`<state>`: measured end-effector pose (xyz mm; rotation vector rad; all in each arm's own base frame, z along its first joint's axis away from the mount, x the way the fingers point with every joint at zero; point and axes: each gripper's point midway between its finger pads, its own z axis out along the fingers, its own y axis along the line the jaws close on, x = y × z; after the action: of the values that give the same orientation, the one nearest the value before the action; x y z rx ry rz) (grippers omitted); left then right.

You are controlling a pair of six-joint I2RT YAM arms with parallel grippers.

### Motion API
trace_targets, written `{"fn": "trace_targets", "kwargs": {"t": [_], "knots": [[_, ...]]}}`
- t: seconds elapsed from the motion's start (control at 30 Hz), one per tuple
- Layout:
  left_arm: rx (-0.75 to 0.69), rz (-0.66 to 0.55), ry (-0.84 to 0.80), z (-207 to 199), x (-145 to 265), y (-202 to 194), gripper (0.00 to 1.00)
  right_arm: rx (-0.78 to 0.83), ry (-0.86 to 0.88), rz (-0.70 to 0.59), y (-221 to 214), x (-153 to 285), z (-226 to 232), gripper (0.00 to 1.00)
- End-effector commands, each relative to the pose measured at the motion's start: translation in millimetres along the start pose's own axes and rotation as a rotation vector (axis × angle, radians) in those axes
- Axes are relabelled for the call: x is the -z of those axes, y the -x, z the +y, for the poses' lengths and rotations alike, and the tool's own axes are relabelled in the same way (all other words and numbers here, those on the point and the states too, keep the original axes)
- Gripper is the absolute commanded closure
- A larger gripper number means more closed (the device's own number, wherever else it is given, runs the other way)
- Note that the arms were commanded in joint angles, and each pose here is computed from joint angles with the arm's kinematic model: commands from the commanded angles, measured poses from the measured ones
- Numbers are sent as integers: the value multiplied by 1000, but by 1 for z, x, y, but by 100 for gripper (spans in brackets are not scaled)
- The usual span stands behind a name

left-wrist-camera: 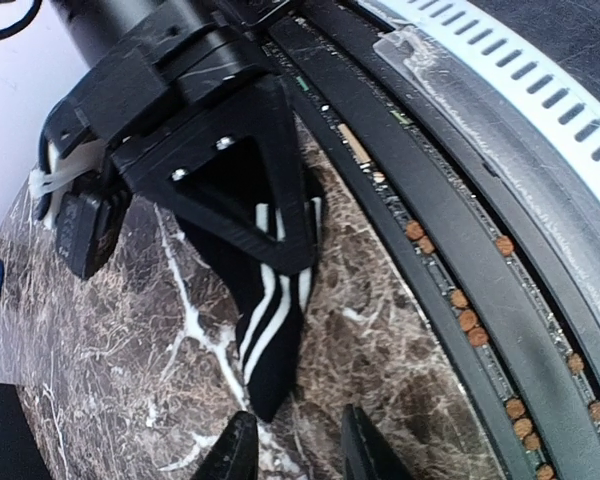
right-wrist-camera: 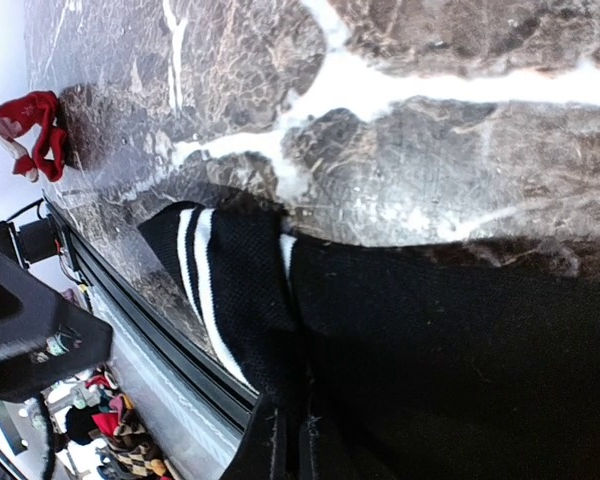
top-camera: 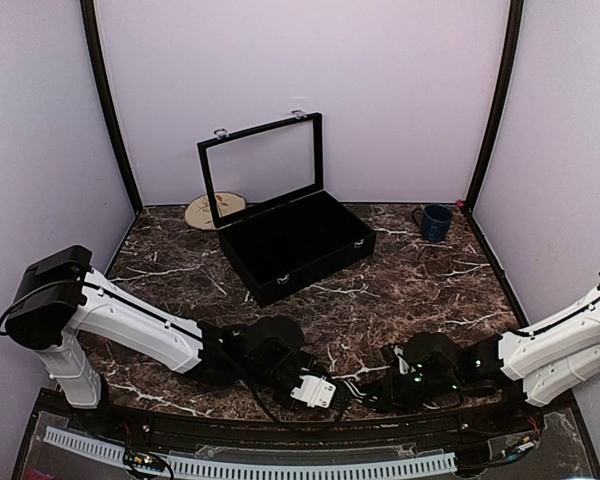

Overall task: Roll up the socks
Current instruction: Roll the sock at the center of the board.

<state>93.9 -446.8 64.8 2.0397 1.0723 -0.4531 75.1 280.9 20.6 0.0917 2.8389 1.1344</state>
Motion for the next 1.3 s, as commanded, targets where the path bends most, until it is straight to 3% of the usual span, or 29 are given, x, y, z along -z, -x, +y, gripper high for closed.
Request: {"fn": "trace_targets", "kwargs": {"t": [0.0, 0.33, 0.67, 1.13, 1.27], "knots": [[-42, -4, -7, -10, 0, 4, 68, -48, 54, -6, 2, 3, 7, 100], [-104, 37, 32, -5, -23, 1, 69, -109, 72, 3, -3, 8, -3, 100], [-120, 26, 151, 20, -33, 8, 67, -73, 81, 54, -10, 2, 3, 100], [-105, 49, -76, -25, -34, -4, 67, -63, 96, 37, -8, 5, 5, 100], [-91, 65, -63, -24, -38, -9, 67, -56, 109, 39, -8, 8, 9, 100]]}}
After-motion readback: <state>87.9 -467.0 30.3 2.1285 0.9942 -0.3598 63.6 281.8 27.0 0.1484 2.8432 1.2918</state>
